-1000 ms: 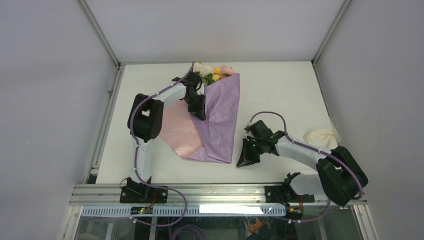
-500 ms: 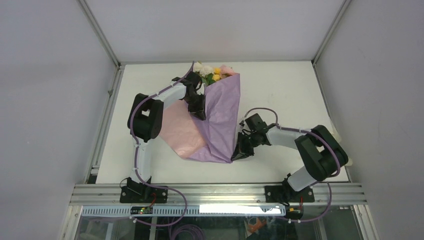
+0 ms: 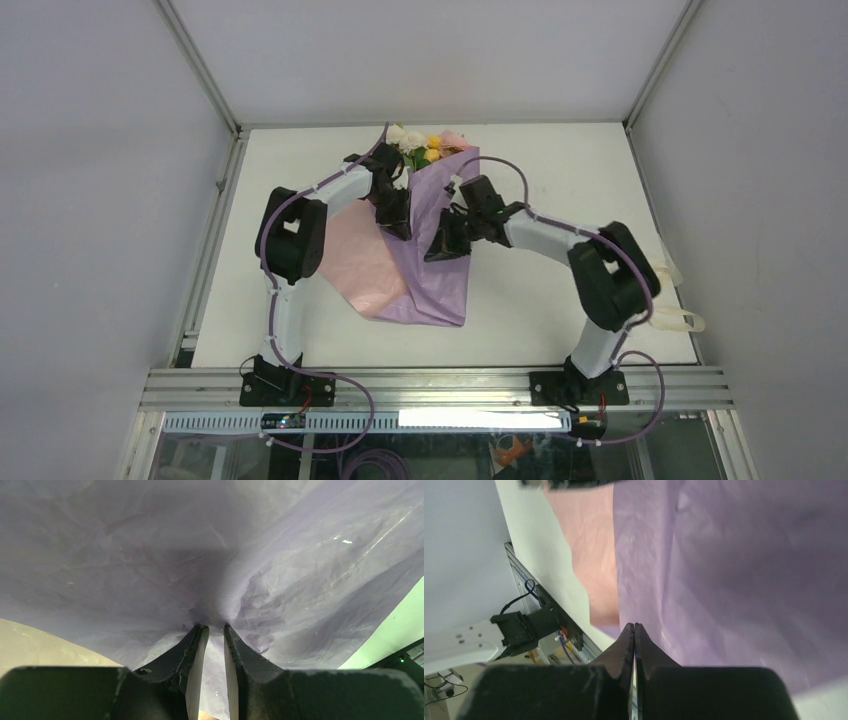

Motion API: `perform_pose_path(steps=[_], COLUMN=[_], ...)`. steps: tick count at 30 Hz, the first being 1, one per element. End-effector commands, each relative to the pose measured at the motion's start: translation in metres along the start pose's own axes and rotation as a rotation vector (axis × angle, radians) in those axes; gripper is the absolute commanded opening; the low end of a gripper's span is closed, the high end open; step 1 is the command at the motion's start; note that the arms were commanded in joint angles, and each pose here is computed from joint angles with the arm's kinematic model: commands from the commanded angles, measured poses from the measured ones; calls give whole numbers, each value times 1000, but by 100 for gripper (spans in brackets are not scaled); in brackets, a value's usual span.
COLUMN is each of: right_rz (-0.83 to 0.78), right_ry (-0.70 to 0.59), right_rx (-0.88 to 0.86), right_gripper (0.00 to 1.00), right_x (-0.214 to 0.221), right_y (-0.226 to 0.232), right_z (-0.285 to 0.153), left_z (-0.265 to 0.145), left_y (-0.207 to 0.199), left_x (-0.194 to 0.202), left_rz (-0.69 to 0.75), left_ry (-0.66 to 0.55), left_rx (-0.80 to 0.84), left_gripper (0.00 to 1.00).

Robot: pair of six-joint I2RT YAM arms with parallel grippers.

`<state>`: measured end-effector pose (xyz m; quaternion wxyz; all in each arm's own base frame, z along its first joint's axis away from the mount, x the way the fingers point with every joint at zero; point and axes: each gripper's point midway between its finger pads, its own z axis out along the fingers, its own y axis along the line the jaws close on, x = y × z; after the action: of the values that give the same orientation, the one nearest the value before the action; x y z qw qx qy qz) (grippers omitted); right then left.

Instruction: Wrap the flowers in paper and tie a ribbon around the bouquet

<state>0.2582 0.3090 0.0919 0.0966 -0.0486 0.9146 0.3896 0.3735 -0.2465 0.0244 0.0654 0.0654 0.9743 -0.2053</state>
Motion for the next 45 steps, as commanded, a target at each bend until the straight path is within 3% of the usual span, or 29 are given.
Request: perform_pose_path(steps=[1, 4, 7, 12, 15, 19, 23, 32, 36, 45], right_rz=[31, 128, 203, 227, 228, 225, 226, 183, 174, 147], right_ry=[55, 82, 68, 51, 3, -28, -46, -88, -84, -23], right_rx=[-62, 21, 143, 264, 314, 364, 368, 349, 322, 263], right_gripper=[0, 0, 0, 0, 0, 0, 0, 0, 0, 0], right_x=[2, 20, 40, 49, 39, 28, 14, -18, -16, -1], right_y=[14, -16, -58, -91, -99, -107, -106, -93, -88, -78], right_z=[64, 90, 97, 104, 104, 110, 120, 136, 135, 133], left_z=[-10, -16, -43, -123, -154, -160, -148, -132, -111, -112], left_y=[11, 6, -8, -11, 43, 135, 161, 204, 205, 214], left_x=[-17, -19, -30, -49, -41, -1, 24, 24, 18, -30], left_rz=[35, 47, 65, 87, 44, -89, -165, -335, -401, -328], left_ry=[-57, -66, -105, -211, -199, -87, -36, -24, 19, -39], left_rx=[-52, -39, 22, 127, 42, -192, -239, -352, -306, -294], left_gripper=[24, 26, 33, 69, 77, 84, 99, 99, 99, 99])
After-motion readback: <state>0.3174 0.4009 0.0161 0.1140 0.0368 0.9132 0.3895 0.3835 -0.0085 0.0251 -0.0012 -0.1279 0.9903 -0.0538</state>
